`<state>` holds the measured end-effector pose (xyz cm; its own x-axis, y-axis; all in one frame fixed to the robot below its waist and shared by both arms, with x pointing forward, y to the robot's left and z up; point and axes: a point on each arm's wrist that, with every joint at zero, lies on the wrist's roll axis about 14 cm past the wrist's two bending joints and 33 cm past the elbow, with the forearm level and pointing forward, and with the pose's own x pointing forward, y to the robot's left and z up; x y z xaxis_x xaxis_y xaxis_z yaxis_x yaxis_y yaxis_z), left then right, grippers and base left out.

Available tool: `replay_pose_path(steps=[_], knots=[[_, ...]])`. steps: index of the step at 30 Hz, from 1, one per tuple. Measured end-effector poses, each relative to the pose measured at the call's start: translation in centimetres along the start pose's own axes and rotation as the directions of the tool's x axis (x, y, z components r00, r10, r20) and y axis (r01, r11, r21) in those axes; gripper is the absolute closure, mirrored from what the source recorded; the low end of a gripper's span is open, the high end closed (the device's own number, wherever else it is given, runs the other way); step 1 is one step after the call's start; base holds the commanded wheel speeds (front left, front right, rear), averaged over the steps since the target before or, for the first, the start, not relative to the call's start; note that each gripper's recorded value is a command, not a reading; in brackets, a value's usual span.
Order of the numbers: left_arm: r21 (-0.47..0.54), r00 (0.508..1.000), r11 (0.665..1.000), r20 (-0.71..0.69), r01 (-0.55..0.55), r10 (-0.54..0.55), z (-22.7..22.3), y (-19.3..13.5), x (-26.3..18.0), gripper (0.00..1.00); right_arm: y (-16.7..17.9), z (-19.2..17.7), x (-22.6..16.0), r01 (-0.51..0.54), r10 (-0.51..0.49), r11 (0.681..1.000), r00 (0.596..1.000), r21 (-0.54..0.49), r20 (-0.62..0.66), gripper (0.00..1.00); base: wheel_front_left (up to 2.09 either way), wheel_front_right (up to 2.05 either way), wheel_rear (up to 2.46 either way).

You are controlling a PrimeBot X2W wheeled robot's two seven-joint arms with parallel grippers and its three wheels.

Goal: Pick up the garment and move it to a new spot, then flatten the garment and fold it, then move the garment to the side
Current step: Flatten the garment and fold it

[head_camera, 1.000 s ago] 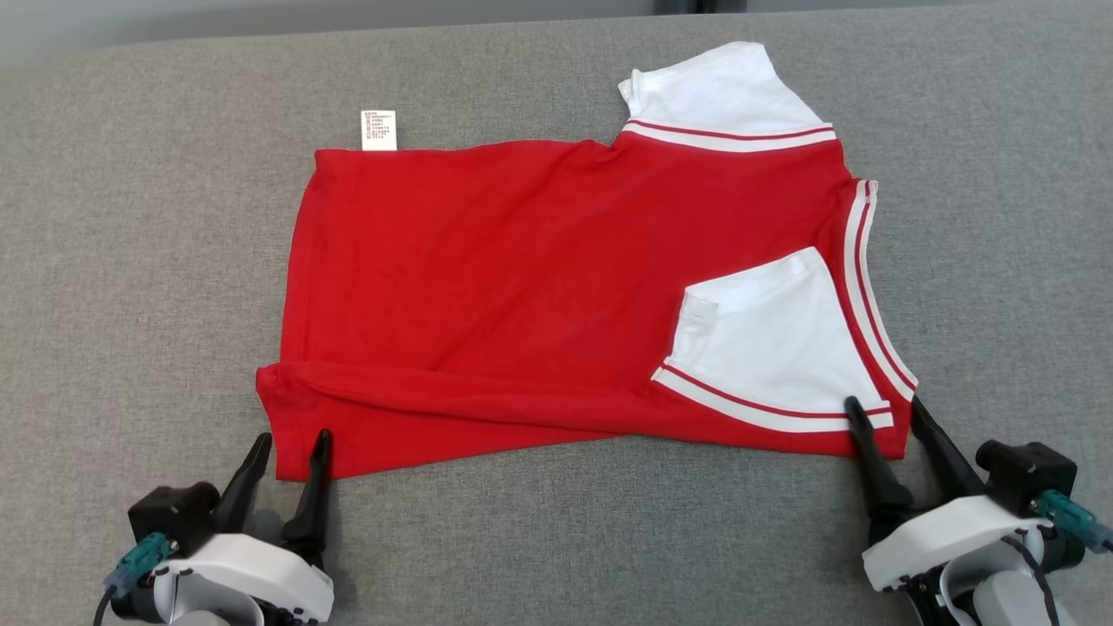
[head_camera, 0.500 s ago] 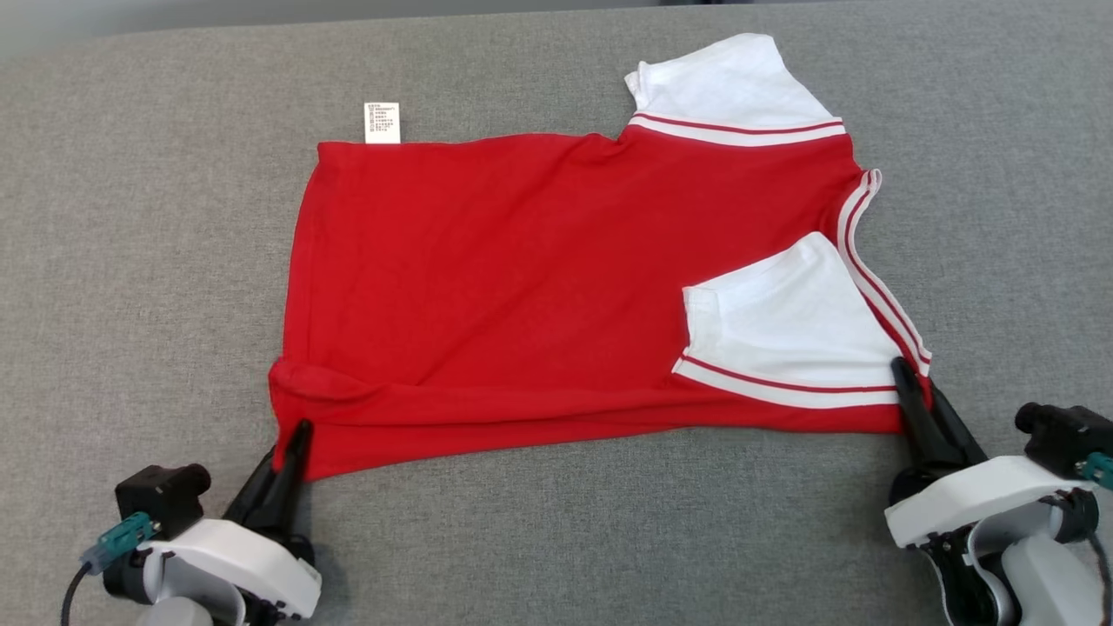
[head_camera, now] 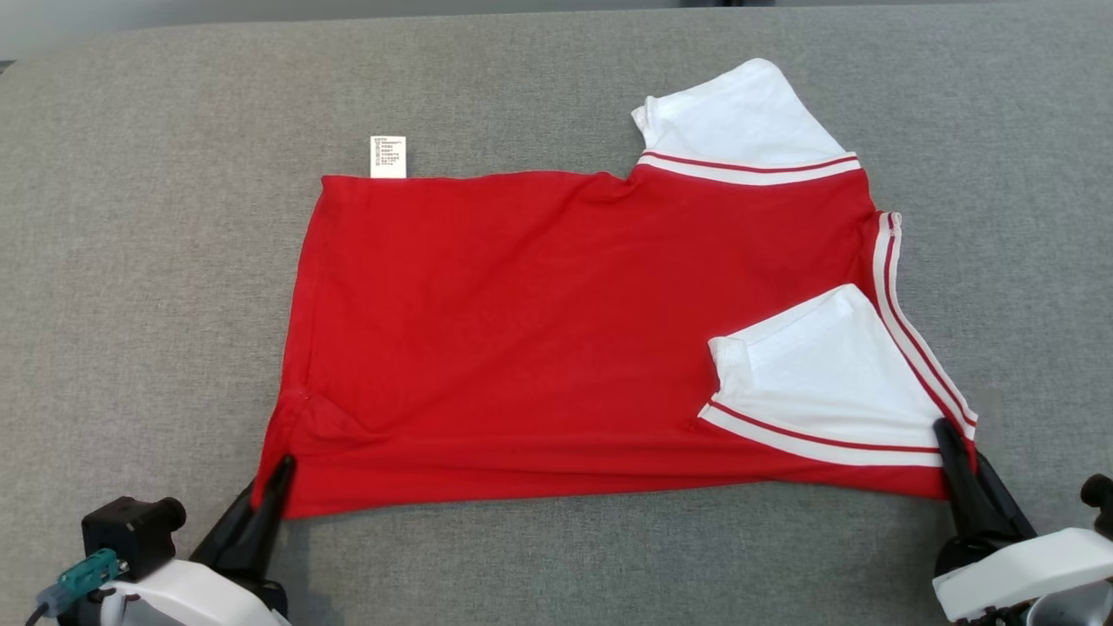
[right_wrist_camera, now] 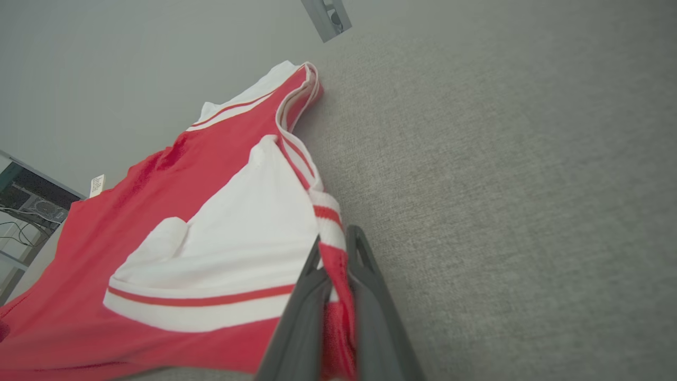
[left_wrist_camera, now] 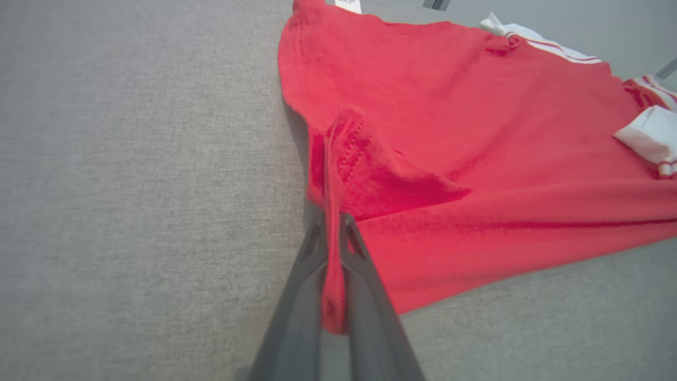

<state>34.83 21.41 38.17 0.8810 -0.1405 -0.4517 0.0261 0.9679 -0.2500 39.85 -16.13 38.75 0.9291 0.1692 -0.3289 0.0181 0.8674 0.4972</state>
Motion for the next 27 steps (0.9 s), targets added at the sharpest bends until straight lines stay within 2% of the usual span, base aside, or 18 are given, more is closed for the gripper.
replay_pose_path(steps=[3, 4, 5, 6, 7, 12, 15, 19, 20, 22, 25, 27], knots=[[-0.025, 0.999, 0.999, 0.002, 0.033, -0.033, 0.0, -1.5, 0.2, 1.0, -0.2, -0.2, -0.5, 0.016, -0.016, 0.999, 1.0, -0.028, -0.017, 1.0, 0.0, 0.0, 0.0], [-0.046, 0.999, 0.998, 0.017, 0.042, -0.041, 0.2, -2.0, 0.4, 0.71, -0.3, -0.3, -0.5, 0.022, -0.023, 1.0, 1.0, -0.021, -0.021, 1.0, 0.0, 0.0, 0.0], [-0.068, 0.999, 0.997, 0.023, 0.047, -0.045, 0.1, -2.4, 0.5, 0.0, -0.2, -0.5, -0.5, 0.027, -0.027, 0.999, 0.999, -0.021, -0.024, 1.0, 0.0, 0.0, 0.0], [-0.068, 0.999, 0.996, 0.013, 0.049, -0.049, -0.2, -2.7, 0.6, 0.0, -0.3, -0.6, -0.6, 0.029, -0.03, 0.998, 0.999, -0.05, -0.031, 0.56, 0.0, 0.0, 0.0], [-0.073, 0.999, 0.996, 0.014, 0.045, -0.044, -0.3, -2.7, 0.6, 0.0, -0.4, -0.4, -0.5, 0.03, -0.032, 0.997, 0.999, -0.071, -0.024, 0.0, 0.0, 0.0, 0.0], [-0.104, 0.995, 0.994, 0.099, 0.028, -0.017, 0.6, -2.9, 1.0, 0.0, 0.1, 1.8, 0.3, 0.022, -0.015, 0.994, 0.998, -0.11, 0.066, 0.0, 0.0, 0.0, 0.0], [-0.096, 0.98, 0.995, 0.201, 0.009, 0.011, 3.0, -2.7, 1.3, 0.0, 0.7, 4.3, 0.6, 0.012, 0.014, 0.987, 0.987, -0.16, 0.16, 0.0, 0.0, 0.0, 0.0], [-0.056, 0.942, 0.998, 0.332, -0.029, 0.046, 6.9, -2.3, 1.4, 0.0, 1.6, 7.9, 0.7, 0.006, 0.07, 0.964, 0.959, -0.265, 0.276, 0.0, 0.0, 0.0, 0.0], [-0.028, 0.92, 0.998, 0.389, -0.049, 0.056, 8.8, -2.2, 1.2, 0.0, 2.6, 9.9, 0.7, 0.003, 0.106, 0.95, 0.937, -0.313, 0.332, 0.0, 0.0, 0.0, 0.0], [0.0, 0.901, 0.998, 0.429, -0.062, 0.056, 10.2, -2.3, 0.8, 0.0, 3.7, 11.3, 0.4, -0.001, 0.145, 0.932, 0.917, -0.363, 0.371, 0.0, 0.0, 0.0, 0.0], [0.037, 0.892, 0.997, 0.45, -0.07, 0.046, 10.8, -2.4, 0.3, 0.0, 4.8, 12.2, 0.0, -0.004, 0.172, 0.921, 0.901, -0.39, 0.397, 0.0, 0.0, 0.0, 0.0], [0.055, 0.885, 0.995, 0.463, -0.081, 0.047, 11.3, -2.3, 0.0, 0.0, 5.3, 11.9, -0.2, -0.012, 0.181, 0.915, 0.905, -0.403, 0.385, 0.0, 0.0, 0.0, 0.0]])
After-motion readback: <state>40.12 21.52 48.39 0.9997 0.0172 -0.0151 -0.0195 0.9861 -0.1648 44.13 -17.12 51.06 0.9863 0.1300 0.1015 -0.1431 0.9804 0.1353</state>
